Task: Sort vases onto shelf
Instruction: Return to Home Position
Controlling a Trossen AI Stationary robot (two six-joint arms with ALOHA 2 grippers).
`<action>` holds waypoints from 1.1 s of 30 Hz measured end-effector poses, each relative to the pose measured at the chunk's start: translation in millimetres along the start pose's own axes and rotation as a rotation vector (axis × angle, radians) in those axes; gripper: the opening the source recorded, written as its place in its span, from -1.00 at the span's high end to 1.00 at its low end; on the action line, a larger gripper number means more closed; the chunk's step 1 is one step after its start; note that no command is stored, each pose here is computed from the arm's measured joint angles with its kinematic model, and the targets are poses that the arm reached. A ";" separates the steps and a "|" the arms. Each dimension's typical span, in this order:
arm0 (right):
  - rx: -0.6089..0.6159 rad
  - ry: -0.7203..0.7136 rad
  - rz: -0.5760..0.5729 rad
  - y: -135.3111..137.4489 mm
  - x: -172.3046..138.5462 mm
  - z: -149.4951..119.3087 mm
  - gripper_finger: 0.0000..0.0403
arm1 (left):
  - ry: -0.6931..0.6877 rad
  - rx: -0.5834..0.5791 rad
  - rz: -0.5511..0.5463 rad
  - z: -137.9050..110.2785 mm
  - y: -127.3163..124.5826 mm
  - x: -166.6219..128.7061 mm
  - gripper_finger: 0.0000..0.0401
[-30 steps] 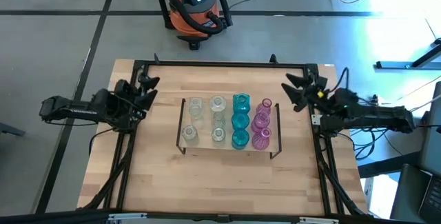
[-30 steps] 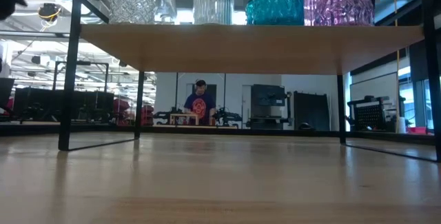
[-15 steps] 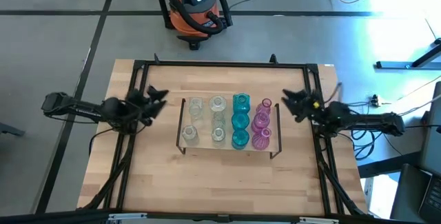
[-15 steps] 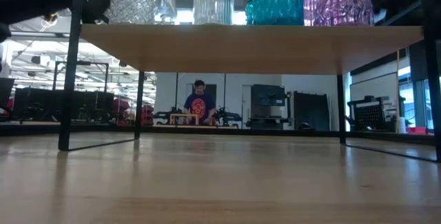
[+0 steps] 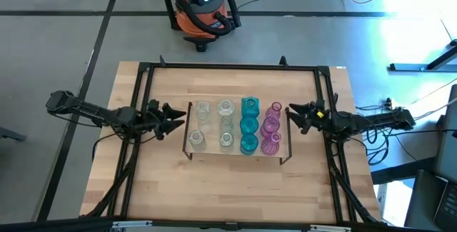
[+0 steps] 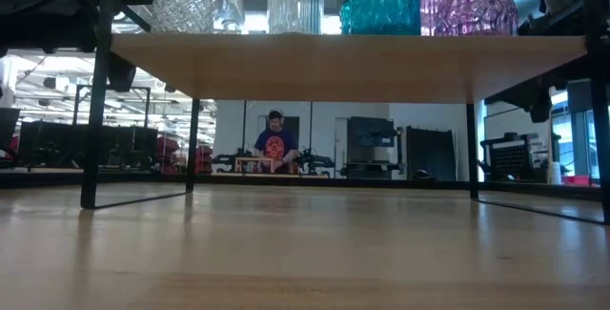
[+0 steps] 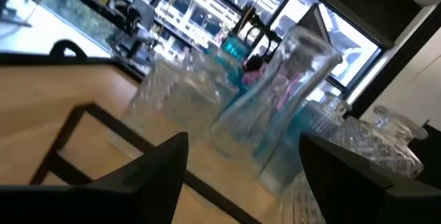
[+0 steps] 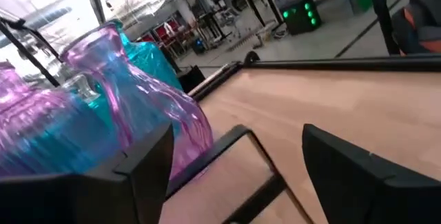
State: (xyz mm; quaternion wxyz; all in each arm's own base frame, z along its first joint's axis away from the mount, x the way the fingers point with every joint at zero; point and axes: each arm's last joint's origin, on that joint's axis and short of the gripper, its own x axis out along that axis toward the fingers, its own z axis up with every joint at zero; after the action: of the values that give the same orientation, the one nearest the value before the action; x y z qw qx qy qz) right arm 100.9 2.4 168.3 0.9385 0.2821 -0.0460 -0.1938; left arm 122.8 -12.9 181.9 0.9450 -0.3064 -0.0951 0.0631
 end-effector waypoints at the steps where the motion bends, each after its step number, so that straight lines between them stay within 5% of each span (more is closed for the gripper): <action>1: 0.007 -0.010 -0.001 0.7 -0.6 0.5 -0.39 | 0.008 -0.008 0.000 -0.9 -0.1 -0.2 -0.35; 4: 0.035 -0.097 -0.062 2.1 -3.7 5.2 -0.39 | 0.005 -0.014 0.011 -1.7 -0.8 -0.7 -0.35; 10: 0.067 -0.275 -0.420 -9.3 -11.0 1.0 -0.39 | -0.015 -0.012 0.056 -2.1 0.1 -1.1 -0.35; 21: -0.141 -0.019 -0.345 -4.2 -7.4 -7.6 -0.39 | 0.233 -0.180 0.170 -23.7 13.2 -4.8 -0.35; 26: -0.181 0.167 -0.395 -9.0 -7.6 -18.0 -0.39 | 0.243 -0.185 0.178 -24.7 13.9 -5.2 -0.35; 33: -0.153 0.554 -0.225 -4.4 -3.3 -38.9 -0.39 | 0.284 -0.169 0.141 -26.1 13.3 -5.5 -0.35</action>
State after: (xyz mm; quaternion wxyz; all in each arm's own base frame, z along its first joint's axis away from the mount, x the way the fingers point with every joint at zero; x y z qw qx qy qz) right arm 104.0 20.2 133.5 0.9065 0.2561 0.2579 -0.2149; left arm 122.4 -18.0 152.6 0.9131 -0.3964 0.0560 0.0771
